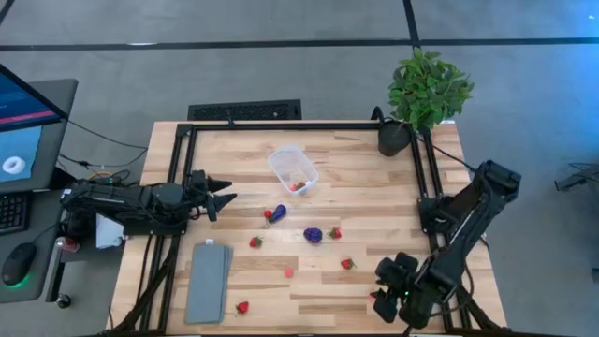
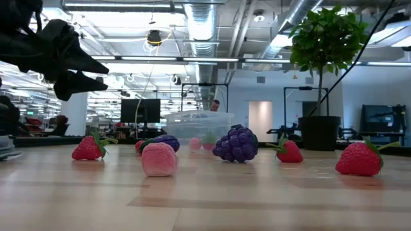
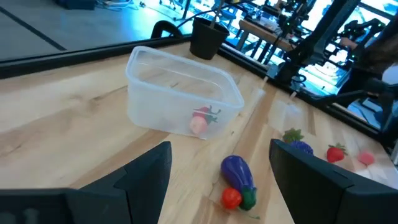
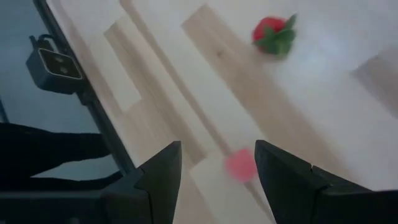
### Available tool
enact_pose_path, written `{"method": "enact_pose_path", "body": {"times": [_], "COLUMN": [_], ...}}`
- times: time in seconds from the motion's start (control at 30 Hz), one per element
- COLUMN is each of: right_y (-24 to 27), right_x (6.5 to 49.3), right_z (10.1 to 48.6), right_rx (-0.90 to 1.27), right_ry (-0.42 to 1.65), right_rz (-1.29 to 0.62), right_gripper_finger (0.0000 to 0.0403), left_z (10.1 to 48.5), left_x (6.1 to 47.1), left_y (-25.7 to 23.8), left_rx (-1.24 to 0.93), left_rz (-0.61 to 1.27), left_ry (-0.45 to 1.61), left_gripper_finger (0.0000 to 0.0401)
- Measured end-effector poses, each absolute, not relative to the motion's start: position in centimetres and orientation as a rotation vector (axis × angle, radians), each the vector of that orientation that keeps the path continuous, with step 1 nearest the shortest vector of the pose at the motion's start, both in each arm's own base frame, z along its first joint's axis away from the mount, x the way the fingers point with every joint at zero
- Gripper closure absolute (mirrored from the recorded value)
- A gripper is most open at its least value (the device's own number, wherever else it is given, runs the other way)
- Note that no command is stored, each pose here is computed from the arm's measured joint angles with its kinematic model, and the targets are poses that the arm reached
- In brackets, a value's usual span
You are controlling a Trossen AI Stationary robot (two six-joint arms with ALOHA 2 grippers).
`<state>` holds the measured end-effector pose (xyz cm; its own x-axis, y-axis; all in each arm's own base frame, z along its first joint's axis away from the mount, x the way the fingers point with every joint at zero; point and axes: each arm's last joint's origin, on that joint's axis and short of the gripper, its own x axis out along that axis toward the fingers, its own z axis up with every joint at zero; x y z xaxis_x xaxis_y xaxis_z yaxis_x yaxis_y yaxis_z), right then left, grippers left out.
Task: Pick and placing Produce into tupperware
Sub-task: Put the right peach into the transparent container
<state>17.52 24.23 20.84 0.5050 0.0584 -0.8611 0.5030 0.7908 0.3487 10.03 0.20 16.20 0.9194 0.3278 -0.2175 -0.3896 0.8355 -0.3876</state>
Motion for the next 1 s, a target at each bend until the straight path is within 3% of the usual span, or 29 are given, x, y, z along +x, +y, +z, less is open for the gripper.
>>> {"method": "enact_pose_path", "body": {"times": [0.4, 0.77, 1.0], "right_y": [26.6, 26.0, 25.8], "right_x": [17.1, 15.6, 15.4], "right_z": [18.8, 18.5, 18.4], "right_rx": [0.751, 0.686, 0.657], "right_ry": [1.024, 1.059, 1.066], "right_rz": [-0.311, -0.418, -0.432], "right_gripper_finger": [0.0178, 0.0178, 0.0178], "left_z": [16.2, 16.3, 16.2], "left_x": [10.0, 10.2, 10.2], "left_y": [0.2, -0.3, -0.3], "left_rx": [-0.264, -0.338, -0.364], "left_rz": [0.366, 0.210, 0.210], "left_ry": [0.175, 0.177, 0.189], "left_gripper_finger": [0.0140, 0.0140, 0.0140]}}
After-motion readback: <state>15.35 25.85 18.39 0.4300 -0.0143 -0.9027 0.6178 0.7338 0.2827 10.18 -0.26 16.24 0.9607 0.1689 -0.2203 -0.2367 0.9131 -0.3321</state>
